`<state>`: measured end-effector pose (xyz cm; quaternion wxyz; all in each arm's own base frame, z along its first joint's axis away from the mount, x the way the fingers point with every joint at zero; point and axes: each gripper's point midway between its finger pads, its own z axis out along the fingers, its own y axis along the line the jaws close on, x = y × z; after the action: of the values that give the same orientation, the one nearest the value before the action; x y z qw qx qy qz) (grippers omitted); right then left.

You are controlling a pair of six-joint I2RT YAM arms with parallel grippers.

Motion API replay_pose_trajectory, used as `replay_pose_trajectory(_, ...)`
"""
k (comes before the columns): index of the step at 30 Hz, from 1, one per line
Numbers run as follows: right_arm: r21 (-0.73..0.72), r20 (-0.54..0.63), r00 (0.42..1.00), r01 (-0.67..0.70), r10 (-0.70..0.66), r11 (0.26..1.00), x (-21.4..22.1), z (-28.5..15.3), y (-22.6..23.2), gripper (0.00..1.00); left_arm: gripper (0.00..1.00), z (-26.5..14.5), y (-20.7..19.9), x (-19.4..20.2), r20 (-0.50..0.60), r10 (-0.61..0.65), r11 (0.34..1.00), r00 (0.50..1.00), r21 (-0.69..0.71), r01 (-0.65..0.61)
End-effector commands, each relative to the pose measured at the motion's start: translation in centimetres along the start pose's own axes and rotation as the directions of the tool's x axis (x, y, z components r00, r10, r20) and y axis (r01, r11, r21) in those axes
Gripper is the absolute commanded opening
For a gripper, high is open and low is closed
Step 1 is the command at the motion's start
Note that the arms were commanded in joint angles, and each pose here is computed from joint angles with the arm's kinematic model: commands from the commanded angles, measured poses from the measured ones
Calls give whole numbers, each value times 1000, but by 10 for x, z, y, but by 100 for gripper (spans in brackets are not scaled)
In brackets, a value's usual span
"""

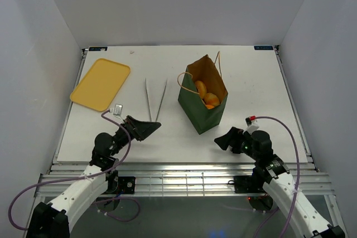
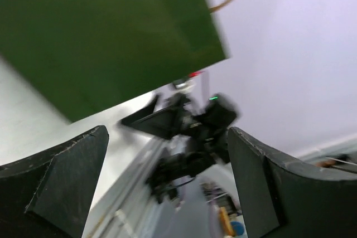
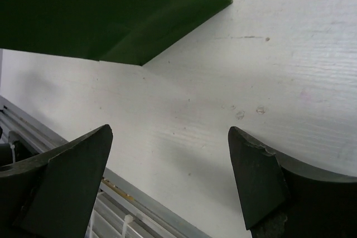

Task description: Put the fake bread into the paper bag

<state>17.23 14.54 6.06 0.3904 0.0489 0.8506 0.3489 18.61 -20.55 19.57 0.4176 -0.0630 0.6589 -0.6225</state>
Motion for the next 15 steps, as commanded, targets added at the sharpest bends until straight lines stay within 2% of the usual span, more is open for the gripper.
replay_pose_trajectory(1,-173,39,999,-9,16,985,11,12,13,90,98,-25,-19,13,17,-90,977,996,193,85)
replay_pose_trajectory(4,-212,71,996,-37,53,977,18,17,8,90,98,-42,-22,23,16,-138,959,990,253,130)
replay_pose_trajectory(7,-195,69,995,-59,74,979,28,23,-4,90,98,-50,-40,29,-25,-90,939,996,330,93)
replay_pose_trajectory(11,-199,119,989,-68,93,978,24,28,-9,90,98,-60,-64,27,-15,-54,902,998,428,55)
replay_pose_trajectory(15,-183,99,989,-90,109,979,30,30,-14,90,98,-70,-80,29,-15,-22,868,1000,496,27)
